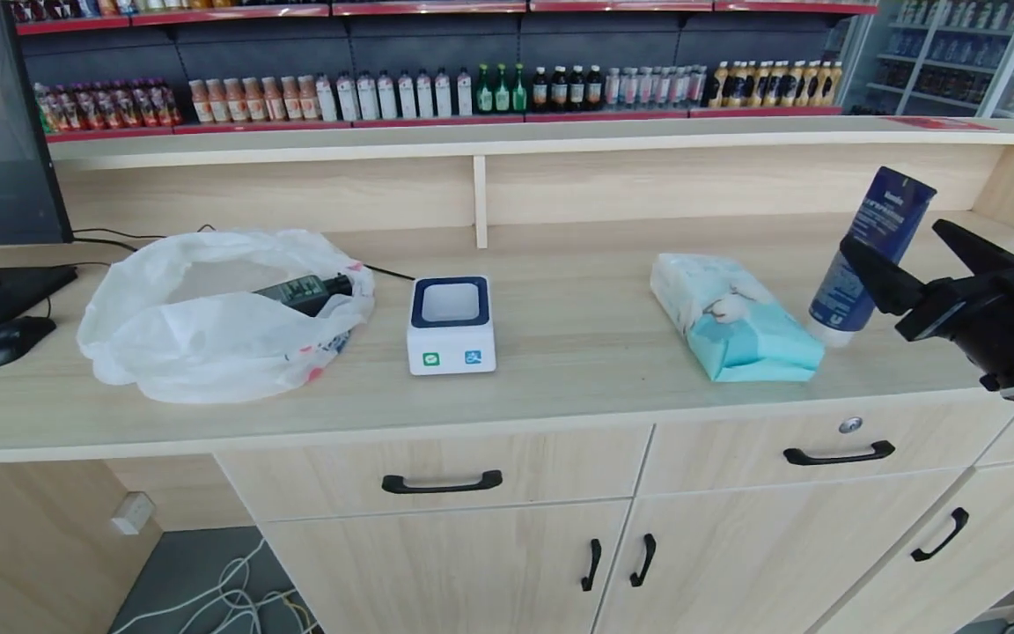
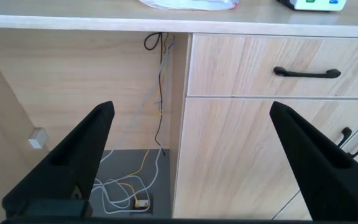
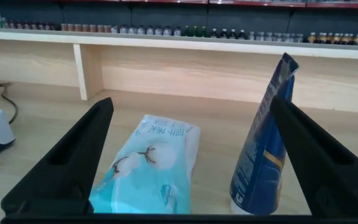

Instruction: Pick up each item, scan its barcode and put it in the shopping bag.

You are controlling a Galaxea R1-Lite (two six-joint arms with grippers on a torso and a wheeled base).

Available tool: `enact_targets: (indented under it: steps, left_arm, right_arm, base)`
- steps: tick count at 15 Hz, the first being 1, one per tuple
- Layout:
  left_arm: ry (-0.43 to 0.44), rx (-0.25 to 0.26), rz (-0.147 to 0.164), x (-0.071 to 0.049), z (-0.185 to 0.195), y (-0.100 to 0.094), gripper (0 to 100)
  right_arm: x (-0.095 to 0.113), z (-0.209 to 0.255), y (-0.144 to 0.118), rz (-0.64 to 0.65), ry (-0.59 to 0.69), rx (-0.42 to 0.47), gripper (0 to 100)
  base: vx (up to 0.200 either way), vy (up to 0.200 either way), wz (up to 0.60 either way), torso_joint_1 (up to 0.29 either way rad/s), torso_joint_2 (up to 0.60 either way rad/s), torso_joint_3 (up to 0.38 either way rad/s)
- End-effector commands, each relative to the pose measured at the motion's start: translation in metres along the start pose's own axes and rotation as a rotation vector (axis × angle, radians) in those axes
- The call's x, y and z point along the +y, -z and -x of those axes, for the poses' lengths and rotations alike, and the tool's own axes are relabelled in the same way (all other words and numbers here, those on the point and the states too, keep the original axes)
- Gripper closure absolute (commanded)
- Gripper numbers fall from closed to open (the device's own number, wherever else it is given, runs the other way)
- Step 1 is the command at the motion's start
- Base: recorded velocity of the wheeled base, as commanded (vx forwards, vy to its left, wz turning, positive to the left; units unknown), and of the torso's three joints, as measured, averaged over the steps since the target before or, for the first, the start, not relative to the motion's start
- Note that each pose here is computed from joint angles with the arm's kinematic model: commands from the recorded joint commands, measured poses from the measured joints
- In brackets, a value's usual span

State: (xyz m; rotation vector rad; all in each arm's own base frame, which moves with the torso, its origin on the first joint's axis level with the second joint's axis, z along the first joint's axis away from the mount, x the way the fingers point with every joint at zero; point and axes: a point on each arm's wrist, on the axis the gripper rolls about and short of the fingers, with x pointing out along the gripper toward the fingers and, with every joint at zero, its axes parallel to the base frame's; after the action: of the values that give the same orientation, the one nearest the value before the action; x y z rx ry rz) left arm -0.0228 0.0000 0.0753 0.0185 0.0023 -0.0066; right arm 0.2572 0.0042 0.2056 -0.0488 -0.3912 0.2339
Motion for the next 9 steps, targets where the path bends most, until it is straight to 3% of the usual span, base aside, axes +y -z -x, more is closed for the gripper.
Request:
enact_targets:
  steps: [1, 2, 4, 6, 9]
  left_arm:
    - [0.000, -0.001, 0.002, 0.000, 0.000, 0.000, 0]
    - [0.000, -0.001, 0.003, 0.000, 0.000, 0.000, 0]
    - [0.000, -0.001, 0.002, 0.000, 0.000, 0.000, 0]
    - [0.000, -0.001, 0.003, 0.000, 0.000, 0.000, 0]
    - [0.000, -0.001, 0.003, 0.000, 0.000, 0.000, 0]
  right_arm:
    - [0.000, 0.001, 0.001, 0.000, -0.001, 0.005, 0]
    - [-0.001, -0.003, -0.003, 0.017, 0.001, -0.017, 0]
    - [0.001, -0.002, -0.007, 0.074, -0.004, -0.030, 0]
    - [0.023, 0.014, -0.001, 0.007, -0.072, 0.020, 0]
    - [0.028, 0.007, -0.002, -0.135, -0.095, 0.013, 0]
  base:
    - [0.200, 0.000, 0.00, 0.007, 0.01, -0.002]
    - [0.200, 0.000, 0.00, 0.017, 0.00, 0.002]
    - [0.000, 0.000, 0.00, 0.000, 0.00, 0.000]
    - [0.000, 0.000, 0.00, 0.000, 0.00, 0.000]
    - [0.000, 0.000, 0.00, 0.000, 0.00, 0.000]
